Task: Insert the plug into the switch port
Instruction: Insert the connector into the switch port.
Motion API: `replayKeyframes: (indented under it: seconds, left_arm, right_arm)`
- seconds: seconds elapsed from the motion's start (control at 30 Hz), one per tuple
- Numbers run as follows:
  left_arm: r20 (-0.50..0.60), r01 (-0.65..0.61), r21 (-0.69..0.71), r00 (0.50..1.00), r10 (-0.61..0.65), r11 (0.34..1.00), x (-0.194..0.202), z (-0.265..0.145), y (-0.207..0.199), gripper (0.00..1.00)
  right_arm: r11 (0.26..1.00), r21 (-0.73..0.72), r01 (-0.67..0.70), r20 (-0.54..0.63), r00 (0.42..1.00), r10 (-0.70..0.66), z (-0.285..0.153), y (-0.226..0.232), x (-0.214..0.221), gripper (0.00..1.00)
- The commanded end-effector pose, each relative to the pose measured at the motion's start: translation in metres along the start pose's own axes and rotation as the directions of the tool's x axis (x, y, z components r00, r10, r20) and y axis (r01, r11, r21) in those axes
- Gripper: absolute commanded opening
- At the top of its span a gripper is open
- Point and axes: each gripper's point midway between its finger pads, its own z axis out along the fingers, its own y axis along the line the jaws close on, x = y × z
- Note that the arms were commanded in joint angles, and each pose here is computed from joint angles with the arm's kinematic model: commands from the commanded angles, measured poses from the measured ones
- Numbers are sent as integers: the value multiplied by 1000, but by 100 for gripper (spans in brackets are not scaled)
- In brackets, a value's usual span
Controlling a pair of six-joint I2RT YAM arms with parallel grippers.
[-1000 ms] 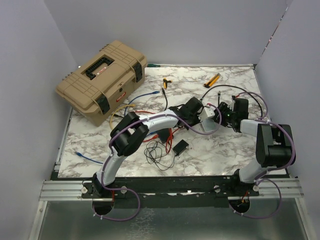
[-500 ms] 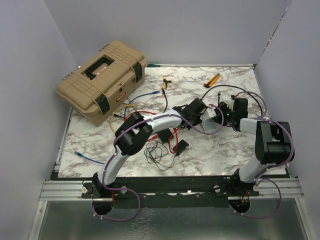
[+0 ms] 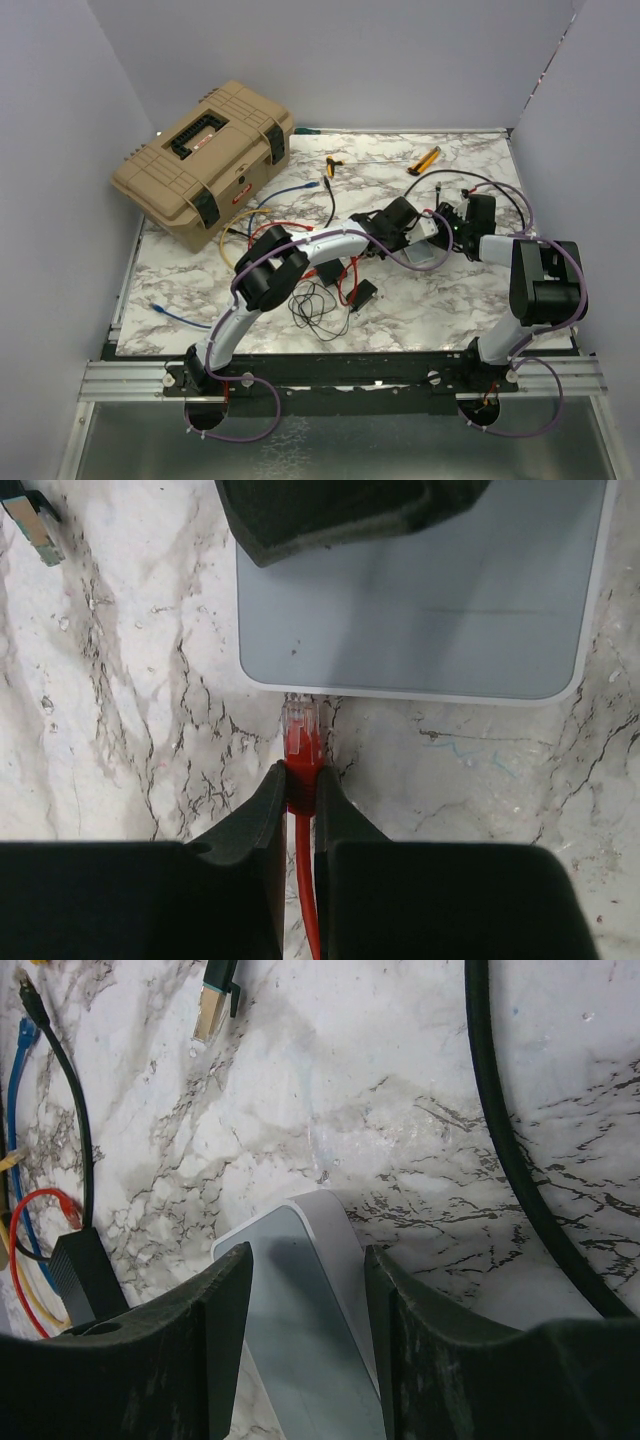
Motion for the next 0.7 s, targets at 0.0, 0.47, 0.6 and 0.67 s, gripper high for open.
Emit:
replayKeyframes:
  seconds: [0.0,0.47,0.6,0.67]
  left_arm:
    - [-11,-1,-9,1000,1,1000,-2,8,-3,0]
    - [0,-16,-18,1000,16,1000,-11,9,-6,0]
    - [2,-20,-33,1000,20,999,-14,10,-6,0]
    - [-3,-10,-56,1000,10,998,-14,10,-2,0]
  right_arm:
    - [1000,23,-19,-44,999,20,3,-9,12,52]
    - [1000,12,-27,-48,998,28,3,-8,13,52]
    - [1000,5,-30,-52,998,30,4,-7,14,52]
    - [999,3,-32,-53,998,32,4,-6,14,52]
